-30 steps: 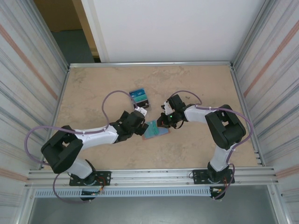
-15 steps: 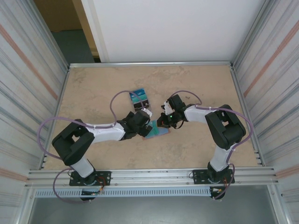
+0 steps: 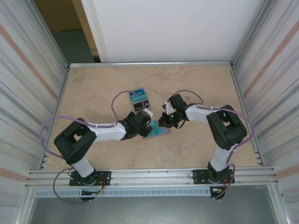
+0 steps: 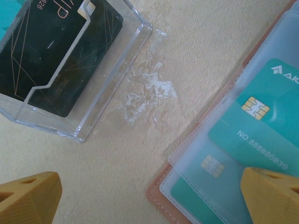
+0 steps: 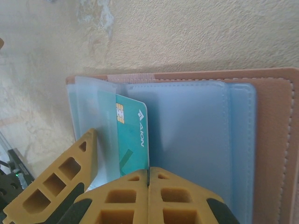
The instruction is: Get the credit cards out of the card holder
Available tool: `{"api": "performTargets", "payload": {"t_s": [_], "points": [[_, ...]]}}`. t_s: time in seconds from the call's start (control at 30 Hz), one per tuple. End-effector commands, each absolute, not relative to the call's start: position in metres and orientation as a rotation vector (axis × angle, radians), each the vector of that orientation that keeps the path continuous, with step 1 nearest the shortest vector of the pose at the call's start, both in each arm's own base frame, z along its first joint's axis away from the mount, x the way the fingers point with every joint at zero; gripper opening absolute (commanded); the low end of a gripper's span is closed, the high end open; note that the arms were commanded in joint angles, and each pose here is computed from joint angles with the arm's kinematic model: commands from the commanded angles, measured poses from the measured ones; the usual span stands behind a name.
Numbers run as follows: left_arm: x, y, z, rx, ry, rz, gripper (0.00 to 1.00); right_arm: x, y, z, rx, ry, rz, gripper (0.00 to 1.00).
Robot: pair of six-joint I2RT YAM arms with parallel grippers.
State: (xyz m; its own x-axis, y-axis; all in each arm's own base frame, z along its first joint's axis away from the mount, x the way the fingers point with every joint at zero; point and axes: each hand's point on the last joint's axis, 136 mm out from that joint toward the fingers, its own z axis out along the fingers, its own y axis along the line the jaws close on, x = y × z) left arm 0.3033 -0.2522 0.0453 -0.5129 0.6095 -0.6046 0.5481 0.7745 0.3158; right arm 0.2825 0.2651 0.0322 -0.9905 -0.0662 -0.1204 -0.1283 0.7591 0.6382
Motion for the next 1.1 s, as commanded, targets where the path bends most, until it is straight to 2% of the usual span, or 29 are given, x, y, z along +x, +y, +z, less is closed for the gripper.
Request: {"api": "performTargets", "payload": {"t_s": [0.0, 0.33, 0.57, 0.93, 1.07], "points": [[0.302, -0.248, 0.04, 0.889, 2.247, 0.163, 0.99, 0.288, 0.263, 0.047, -0.192, 2.822, 1.033, 0.02], [0.3, -0.246, 0.034, 0.883, 2.264, 0.168, 0.99, 0.281, 0.282, 0.065, -0.189, 2.729, 1.275, 0.16], [0.297, -0.246, 0.031, 0.878, 2.276, 0.161, 0.99, 0.278, 0.287, 0.062, -0.16, 2.709, 1.348, 0.19], [0.295, -0.245, 0.031, 0.865, 2.284, 0.158, 0.99, 0.276, 0.293, 0.045, -0.15, 2.747, 1.336, 0.17], [0.295, -0.243, 0.033, 0.858, 2.281, 0.165, 0.99, 0.277, 0.288, 0.043, -0.148, 2.766, 1.275, 0.07]]}}
